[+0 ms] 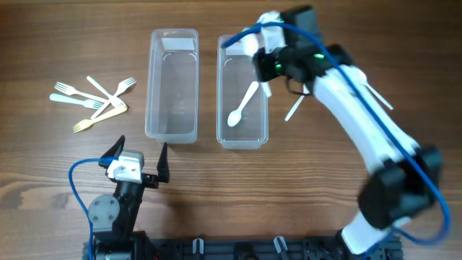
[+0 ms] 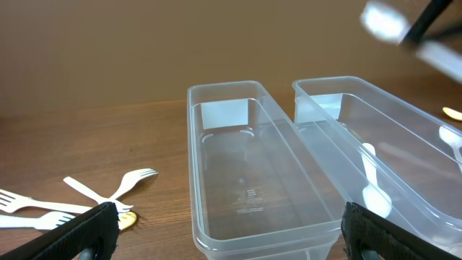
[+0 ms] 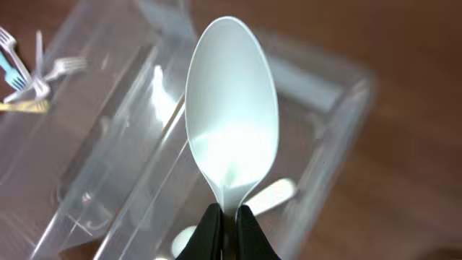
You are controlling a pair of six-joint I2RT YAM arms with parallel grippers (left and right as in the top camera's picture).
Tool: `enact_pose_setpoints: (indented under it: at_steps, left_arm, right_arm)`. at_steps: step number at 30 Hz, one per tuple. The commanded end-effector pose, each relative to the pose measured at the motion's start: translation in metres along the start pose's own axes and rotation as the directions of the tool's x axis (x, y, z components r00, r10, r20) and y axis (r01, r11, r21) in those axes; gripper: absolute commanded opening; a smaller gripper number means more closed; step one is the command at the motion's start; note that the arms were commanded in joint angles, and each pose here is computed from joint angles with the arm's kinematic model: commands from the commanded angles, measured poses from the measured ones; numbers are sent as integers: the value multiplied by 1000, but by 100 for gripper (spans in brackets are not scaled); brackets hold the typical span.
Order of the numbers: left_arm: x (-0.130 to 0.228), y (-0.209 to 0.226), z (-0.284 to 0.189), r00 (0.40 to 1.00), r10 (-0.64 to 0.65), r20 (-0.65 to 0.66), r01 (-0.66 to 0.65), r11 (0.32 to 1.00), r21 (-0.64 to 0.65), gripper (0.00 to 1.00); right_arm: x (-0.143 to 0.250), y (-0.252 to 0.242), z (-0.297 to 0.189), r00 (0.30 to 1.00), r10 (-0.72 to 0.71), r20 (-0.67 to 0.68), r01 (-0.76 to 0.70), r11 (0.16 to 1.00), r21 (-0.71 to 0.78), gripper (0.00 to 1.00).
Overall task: Pack container
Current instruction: 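Carry the spoons left and release them into the right container, then return the right gripper to the spoons and grasp the cream spoon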
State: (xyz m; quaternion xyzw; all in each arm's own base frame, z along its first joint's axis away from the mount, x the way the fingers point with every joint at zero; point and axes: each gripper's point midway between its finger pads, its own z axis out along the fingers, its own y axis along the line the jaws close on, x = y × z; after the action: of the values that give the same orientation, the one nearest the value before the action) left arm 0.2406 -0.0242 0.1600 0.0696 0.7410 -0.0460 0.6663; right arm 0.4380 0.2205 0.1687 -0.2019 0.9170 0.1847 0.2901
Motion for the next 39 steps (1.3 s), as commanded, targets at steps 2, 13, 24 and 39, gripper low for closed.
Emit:
enact_pose_setpoints:
  at_steps: [2,13,24,39]
  left_arm:
    - [1,1,0,1000,15,2,-15,1000,-4,100]
    - [1,1,0,1000,15,2,-15,1000,-4,100]
    - [1,1,0,1000,15,2,-15,1000,-4,100]
    - [1,1,0,1000,15,2,-15,1000,-4,100]
  right_arm:
    - [21,32,44,990,108,-85,-119,985,-127,24]
    - [-49,29,-98,966,140,218,-117,986,-116,100]
    - [43,-145,-218,902,358,239,-430,732,528,100]
    - [129,-260,-62,911,237,-338,-20,842,539,100]
